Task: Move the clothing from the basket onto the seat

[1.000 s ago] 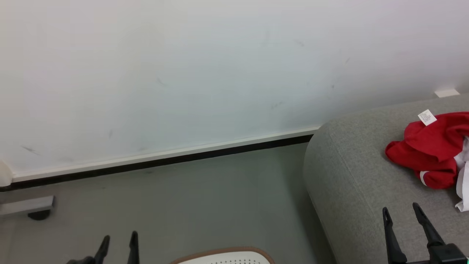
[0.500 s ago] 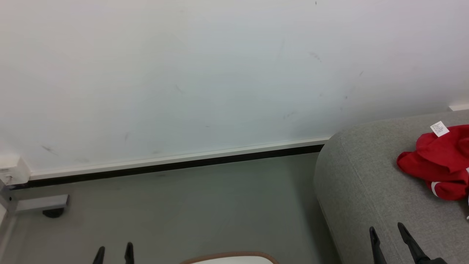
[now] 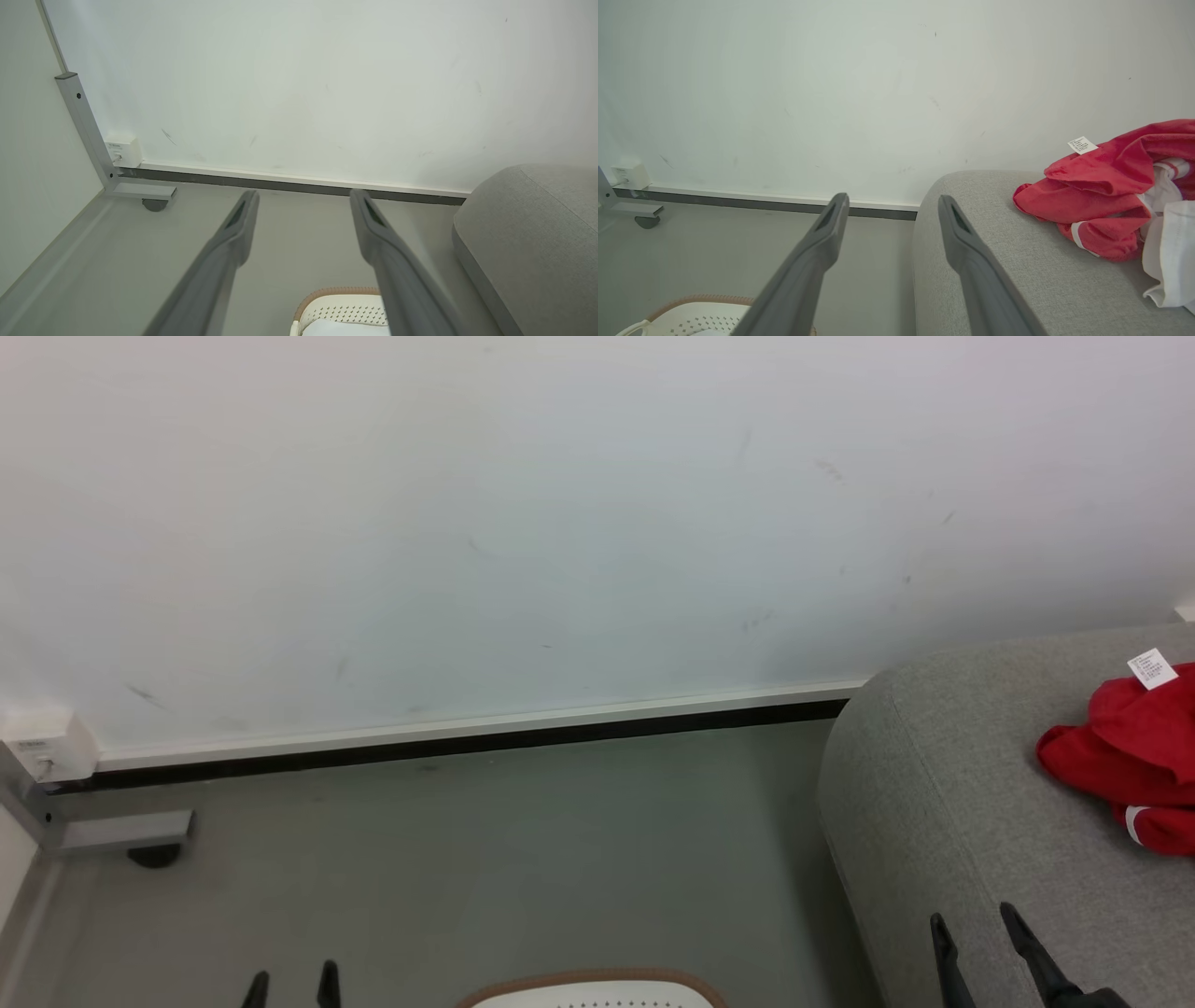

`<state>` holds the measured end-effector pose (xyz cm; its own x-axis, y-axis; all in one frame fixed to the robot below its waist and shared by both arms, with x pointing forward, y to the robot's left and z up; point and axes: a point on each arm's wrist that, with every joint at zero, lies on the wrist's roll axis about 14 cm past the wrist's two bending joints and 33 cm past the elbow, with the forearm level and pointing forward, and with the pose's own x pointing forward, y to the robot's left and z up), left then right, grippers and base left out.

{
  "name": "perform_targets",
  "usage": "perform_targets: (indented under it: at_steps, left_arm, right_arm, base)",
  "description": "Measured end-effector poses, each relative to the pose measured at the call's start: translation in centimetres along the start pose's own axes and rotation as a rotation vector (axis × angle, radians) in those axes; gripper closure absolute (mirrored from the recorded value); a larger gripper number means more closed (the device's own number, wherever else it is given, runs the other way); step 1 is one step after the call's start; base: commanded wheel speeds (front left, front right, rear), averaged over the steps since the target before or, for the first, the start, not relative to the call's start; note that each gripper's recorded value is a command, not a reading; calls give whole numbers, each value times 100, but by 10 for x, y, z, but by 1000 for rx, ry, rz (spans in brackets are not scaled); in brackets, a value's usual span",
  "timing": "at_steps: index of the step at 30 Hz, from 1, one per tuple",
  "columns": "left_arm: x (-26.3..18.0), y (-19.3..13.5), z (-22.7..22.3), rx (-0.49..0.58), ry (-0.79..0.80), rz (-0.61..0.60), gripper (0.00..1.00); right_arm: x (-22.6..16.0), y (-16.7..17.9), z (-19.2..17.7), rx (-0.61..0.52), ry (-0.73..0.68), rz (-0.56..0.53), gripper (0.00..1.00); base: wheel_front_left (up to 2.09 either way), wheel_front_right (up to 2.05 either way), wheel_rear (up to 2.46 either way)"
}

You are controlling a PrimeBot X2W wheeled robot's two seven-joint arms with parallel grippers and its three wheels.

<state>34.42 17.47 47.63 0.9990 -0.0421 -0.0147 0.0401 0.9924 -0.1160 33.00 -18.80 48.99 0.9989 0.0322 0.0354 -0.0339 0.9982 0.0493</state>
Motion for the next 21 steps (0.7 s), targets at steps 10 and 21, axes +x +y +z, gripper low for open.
perform_targets:
  at_steps: [10, 21]
  left_arm:
    - [-8, 3, -25, -88, 94, 34, 100]
    - [0, 9, -20, -291, 92, 82, 100]
  right_arm:
    - [-10, -1, -27, 95, 94, -30, 100]
    - [-4, -10, -25, 306, 94, -89, 100]
  base:
    - [0, 0, 0]
    - [0, 0, 0]
